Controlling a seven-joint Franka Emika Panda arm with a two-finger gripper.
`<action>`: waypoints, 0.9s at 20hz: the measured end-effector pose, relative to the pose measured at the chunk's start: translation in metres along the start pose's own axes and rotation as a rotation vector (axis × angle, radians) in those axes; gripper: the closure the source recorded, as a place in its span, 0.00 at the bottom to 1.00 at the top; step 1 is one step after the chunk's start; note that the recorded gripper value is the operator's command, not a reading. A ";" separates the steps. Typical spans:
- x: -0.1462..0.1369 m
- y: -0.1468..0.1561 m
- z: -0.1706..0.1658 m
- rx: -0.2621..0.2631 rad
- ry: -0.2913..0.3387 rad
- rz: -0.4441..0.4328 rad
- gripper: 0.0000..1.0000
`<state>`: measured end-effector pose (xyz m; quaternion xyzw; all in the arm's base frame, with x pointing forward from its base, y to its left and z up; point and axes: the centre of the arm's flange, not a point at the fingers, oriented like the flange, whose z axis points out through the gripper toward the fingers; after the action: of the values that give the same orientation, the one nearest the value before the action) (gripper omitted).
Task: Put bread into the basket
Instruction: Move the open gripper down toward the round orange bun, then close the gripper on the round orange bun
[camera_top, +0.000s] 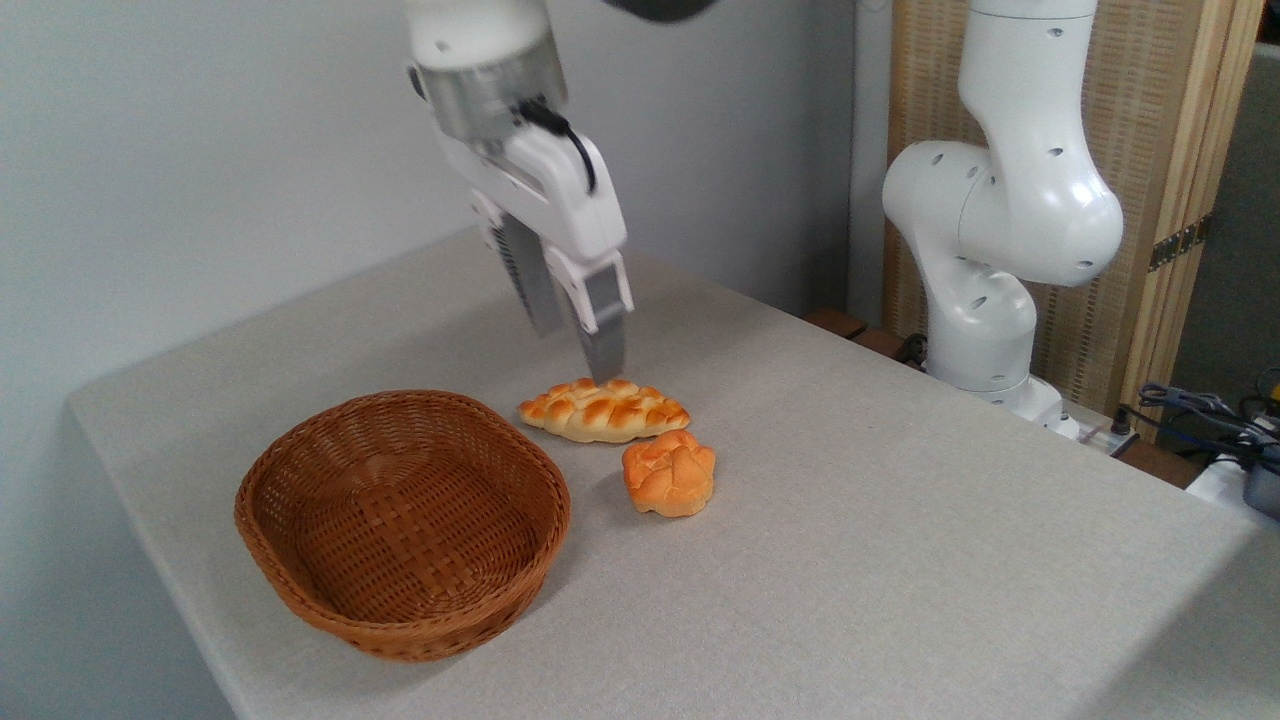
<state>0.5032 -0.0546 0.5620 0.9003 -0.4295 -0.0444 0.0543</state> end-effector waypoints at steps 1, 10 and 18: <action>-0.003 0.005 0.015 -0.004 -0.006 0.007 0.00; -0.023 0.012 0.132 -0.020 -0.075 0.058 0.00; -0.027 0.013 0.155 -0.007 -0.081 0.071 0.76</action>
<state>0.4565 -0.0511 0.4114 0.8818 -0.4629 -0.0803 0.0419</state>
